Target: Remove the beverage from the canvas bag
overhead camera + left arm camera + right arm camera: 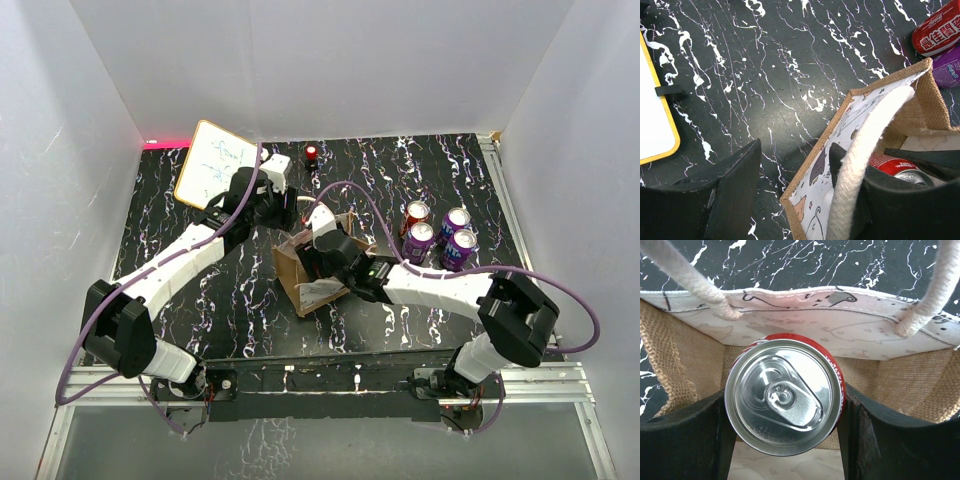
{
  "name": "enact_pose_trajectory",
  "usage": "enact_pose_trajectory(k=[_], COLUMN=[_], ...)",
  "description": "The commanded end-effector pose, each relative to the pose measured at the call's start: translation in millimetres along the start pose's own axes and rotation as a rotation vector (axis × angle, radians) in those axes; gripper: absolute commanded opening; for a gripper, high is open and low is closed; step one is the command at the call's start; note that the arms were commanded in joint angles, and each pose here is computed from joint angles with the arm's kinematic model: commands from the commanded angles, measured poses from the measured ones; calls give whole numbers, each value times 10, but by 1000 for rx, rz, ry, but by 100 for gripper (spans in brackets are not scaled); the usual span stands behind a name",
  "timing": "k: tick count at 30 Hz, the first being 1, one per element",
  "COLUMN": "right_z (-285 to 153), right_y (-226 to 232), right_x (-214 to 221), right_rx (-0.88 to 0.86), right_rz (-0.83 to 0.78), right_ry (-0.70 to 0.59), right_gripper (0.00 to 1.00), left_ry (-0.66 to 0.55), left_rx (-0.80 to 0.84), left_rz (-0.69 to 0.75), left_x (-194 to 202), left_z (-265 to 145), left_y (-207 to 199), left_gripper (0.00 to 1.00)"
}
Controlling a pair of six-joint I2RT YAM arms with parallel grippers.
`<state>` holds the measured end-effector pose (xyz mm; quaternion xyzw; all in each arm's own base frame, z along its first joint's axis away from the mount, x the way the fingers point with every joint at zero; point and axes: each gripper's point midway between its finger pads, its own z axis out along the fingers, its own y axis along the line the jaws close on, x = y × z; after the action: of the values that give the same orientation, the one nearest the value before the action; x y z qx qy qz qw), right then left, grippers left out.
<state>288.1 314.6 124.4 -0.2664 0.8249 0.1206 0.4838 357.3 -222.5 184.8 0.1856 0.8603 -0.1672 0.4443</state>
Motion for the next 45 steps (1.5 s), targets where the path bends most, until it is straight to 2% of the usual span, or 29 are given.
enact_pose_trajectory(k=[1, 5, 11, 19, 25, 32, 39, 45], right_z=[-78, -75, -312, -893, -1413, -1892, -2098, -2107], right_y=[-103, -161, -203, -416, -699, -1126, -1283, -1338], right_x=[-500, -496, -922, -1532, -1693, -1402, -600, -22], right_rx=[46, 81, 80, 108, 169, 319, 370, 419], right_rz=[90, 103, 143, 212, 233, 267, 456, 635], right_ry=[-178, -161, -239, -398, -477, -434, -292, -226], right_gripper=[11, 8, 8, 8, 8, 8, 8, 8], left_ry=[-63, -69, -62, -62, -59, -56, -47, -37], left_rx=[-3, -7, -4, -4, 0, 3, 12, 12], left_rz=[-5, -3, -3, -3, -4, -6, -9, -11], left_x=[-213, -219, -212, -213, -207, -199, -179, -152], left_z=[-87, -99, -91, -89, -81, -71, -45, -28], left_y=[-1, 2, -2, -3, -7, -14, -29, -30], left_gripper=[56, 57, 57, 57, 57, 57, 57, 57])
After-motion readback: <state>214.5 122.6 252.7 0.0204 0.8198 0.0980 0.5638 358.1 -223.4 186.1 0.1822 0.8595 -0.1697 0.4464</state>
